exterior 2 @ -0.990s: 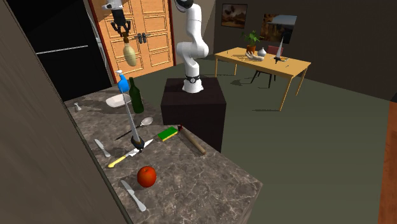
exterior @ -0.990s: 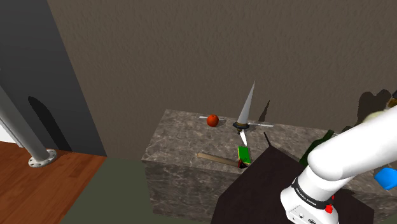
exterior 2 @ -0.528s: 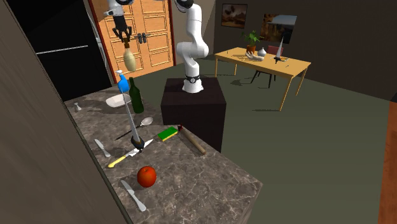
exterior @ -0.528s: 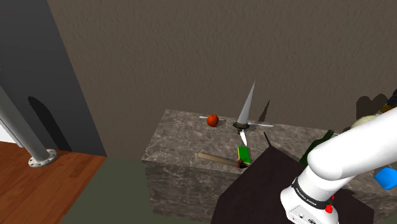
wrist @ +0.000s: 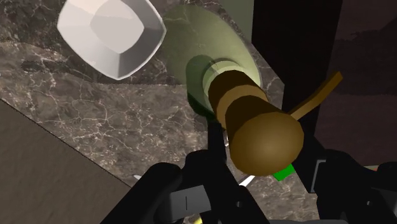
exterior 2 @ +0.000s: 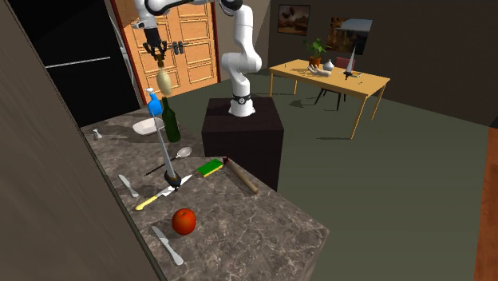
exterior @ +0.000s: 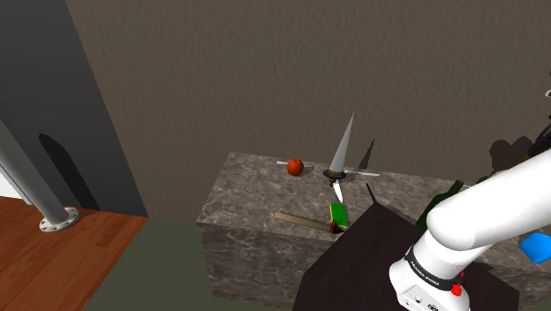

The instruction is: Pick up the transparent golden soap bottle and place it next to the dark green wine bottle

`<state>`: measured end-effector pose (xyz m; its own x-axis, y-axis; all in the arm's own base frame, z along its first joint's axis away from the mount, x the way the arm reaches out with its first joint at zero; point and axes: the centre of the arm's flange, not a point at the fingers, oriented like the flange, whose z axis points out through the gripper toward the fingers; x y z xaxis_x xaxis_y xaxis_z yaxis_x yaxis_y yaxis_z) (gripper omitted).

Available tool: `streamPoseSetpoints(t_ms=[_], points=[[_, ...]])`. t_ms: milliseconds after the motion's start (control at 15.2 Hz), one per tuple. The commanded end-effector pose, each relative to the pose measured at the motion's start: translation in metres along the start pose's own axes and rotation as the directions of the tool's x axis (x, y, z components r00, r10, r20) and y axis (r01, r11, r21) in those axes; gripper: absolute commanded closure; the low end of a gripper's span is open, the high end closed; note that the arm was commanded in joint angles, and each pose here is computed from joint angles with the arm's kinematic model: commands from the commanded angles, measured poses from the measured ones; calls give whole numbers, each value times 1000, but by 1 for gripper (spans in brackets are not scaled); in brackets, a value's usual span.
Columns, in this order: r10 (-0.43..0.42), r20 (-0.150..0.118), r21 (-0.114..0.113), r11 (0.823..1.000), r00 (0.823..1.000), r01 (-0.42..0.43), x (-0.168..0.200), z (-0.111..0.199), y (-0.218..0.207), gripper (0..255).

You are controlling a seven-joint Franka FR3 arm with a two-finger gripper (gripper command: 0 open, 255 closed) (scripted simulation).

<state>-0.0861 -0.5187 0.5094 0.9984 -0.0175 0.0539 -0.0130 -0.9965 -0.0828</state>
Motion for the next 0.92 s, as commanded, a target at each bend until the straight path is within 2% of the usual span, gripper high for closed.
streamPoseSetpoints(t_ms=[0,858], points=[[0,0,-1,1000,1000,0,0,11,1,255],[0,0,-1,1000,1000,0,-4,79,7,255]])
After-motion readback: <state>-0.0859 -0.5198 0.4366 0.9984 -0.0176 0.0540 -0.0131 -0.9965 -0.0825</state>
